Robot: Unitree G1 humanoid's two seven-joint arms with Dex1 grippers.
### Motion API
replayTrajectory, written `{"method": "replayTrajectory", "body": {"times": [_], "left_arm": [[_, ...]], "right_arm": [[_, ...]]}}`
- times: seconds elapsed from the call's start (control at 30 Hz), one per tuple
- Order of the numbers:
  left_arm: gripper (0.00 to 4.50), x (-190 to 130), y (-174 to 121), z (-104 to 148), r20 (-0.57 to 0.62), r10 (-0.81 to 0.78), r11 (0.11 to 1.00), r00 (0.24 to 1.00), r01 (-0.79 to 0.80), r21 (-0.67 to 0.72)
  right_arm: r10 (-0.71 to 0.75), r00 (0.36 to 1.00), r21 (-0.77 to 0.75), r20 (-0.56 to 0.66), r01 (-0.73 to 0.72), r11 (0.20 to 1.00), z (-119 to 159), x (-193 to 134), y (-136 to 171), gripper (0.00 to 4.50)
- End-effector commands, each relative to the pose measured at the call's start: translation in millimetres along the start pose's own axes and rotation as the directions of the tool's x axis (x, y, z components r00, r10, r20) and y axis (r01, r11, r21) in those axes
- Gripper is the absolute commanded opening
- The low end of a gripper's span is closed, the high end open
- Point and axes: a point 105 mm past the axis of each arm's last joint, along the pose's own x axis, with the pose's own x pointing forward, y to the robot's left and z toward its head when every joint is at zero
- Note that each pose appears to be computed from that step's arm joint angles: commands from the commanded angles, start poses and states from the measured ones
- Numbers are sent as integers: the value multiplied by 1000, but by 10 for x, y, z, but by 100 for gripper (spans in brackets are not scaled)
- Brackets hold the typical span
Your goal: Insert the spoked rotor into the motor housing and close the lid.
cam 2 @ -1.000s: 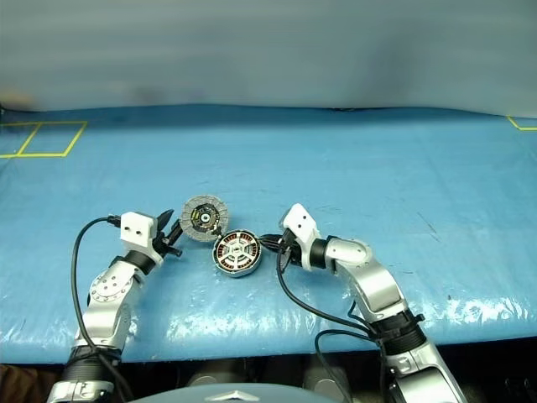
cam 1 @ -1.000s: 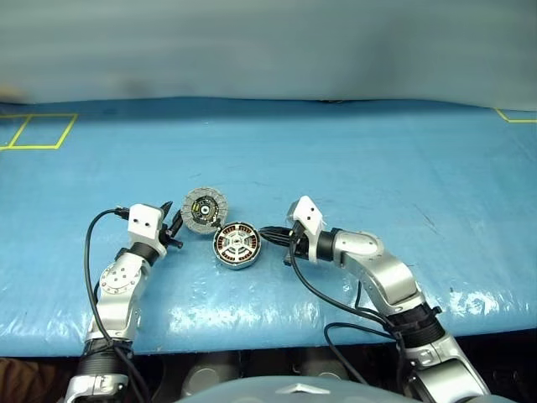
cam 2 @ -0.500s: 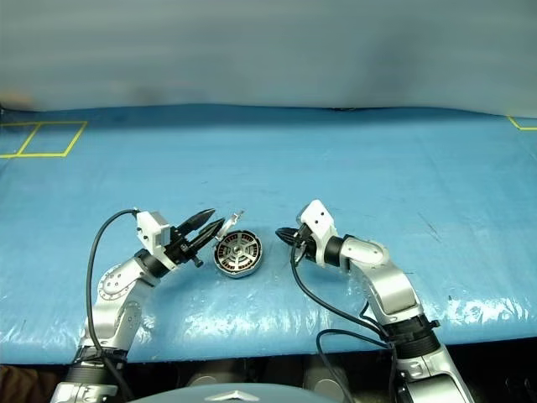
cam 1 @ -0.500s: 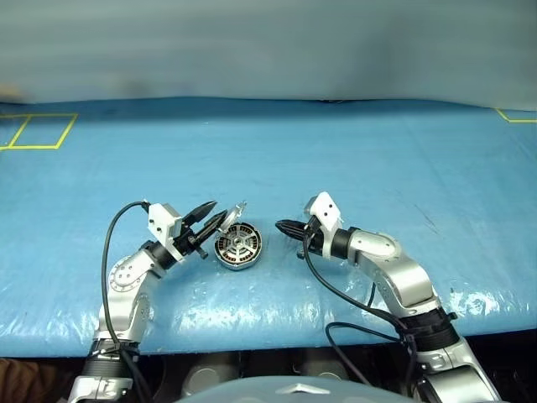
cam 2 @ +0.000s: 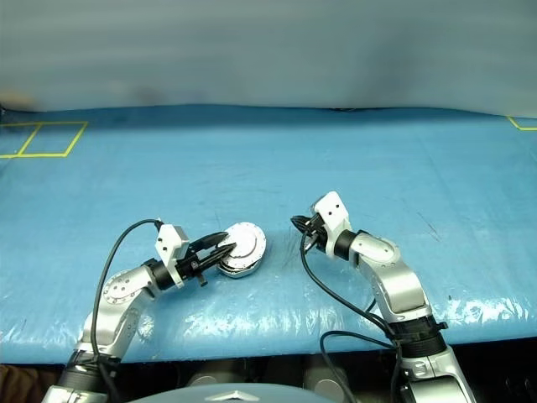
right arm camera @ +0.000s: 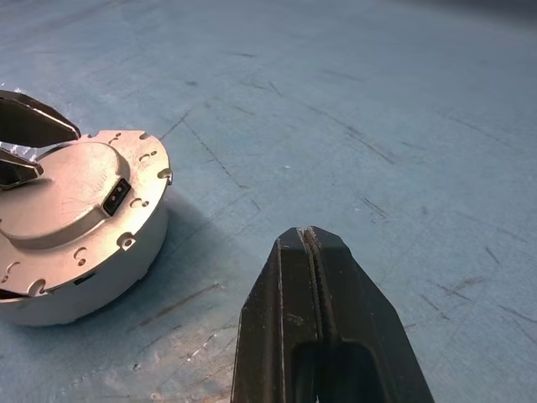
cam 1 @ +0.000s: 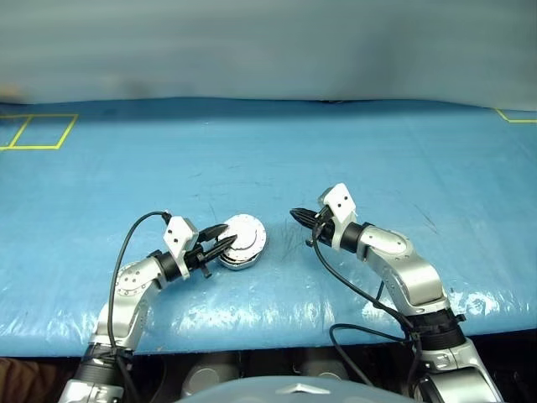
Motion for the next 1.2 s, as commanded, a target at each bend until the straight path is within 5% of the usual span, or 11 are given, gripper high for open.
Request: {"method": "replayTrajectory", "body": {"times": [0.03, 0.4, 0.5, 0.9, 1.2], "left_arm": [[162, -60, -50, -196, -80, 0, 1000, 997, -1, -12], [162, -310, -6, 114, 149, 44, 998, 988, -51, 46], [160, -413, -24, 84, 147, 45, 997, 988, -54, 61], [160, -513, -125, -198, 72, 67, 993, 995, -74, 91], [160, -506, -118, -335, 34, 79, 991, 996, -82, 108]], "right_arm": [[42, 998, -33, 48, -40, 999, 136, 24, 103, 0], [174, 975, -91, 138, -162, 983, 332, 186, 374, 0], [248, 956, -142, 155, -227, 963, 400, 246, 504, 61], [308, 950, -238, 60, -286, 928, 223, 540, 722, 448], [352, 935, -225, 32, -337, 915, 175, 587, 792, 448]]}}
